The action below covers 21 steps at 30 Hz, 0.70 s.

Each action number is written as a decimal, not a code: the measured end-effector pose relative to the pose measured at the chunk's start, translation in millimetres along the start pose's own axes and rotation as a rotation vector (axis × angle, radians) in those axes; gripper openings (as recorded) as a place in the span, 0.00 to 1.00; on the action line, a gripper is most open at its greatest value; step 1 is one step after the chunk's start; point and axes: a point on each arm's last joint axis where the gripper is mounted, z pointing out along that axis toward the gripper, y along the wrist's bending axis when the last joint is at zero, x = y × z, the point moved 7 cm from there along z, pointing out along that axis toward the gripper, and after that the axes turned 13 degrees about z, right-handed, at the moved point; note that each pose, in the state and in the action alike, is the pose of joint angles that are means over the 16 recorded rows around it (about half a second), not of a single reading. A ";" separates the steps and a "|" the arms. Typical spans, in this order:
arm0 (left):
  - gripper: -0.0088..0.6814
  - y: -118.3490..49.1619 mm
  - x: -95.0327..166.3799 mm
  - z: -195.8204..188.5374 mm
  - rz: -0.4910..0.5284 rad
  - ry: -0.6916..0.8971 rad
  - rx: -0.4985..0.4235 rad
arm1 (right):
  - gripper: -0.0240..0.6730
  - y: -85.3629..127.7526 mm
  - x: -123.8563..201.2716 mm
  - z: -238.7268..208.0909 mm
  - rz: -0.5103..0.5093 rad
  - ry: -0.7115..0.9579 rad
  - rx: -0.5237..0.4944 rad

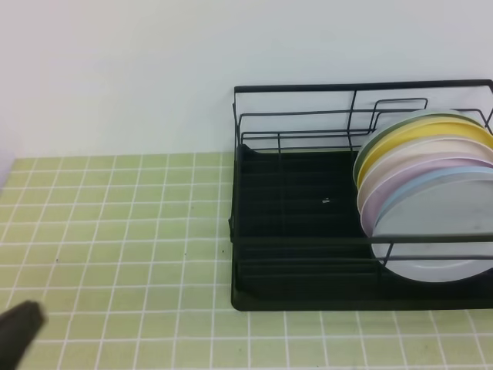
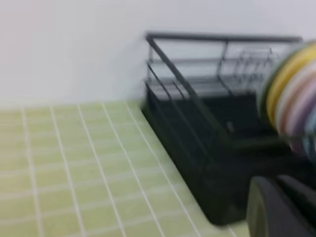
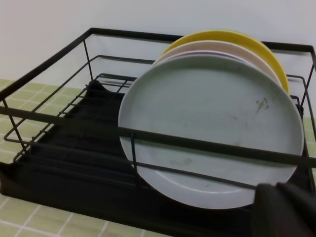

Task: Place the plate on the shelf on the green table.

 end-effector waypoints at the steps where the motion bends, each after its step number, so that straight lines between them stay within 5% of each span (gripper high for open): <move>1: 0.01 2.4 3.3 -3.0 0.003 -0.014 -0.016 | 0.03 0.0 0.0 0.0 0.000 0.000 0.000; 13: 0.01 30.9 72.0 -17.9 -0.019 -0.024 -0.231 | 0.03 0.0 1.8 0.3 0.002 0.007 -0.001; 21: 0.01 35.4 97.4 -19.0 -0.075 0.073 -0.278 | 0.03 -1.0 9.2 1.6 0.006 0.030 0.000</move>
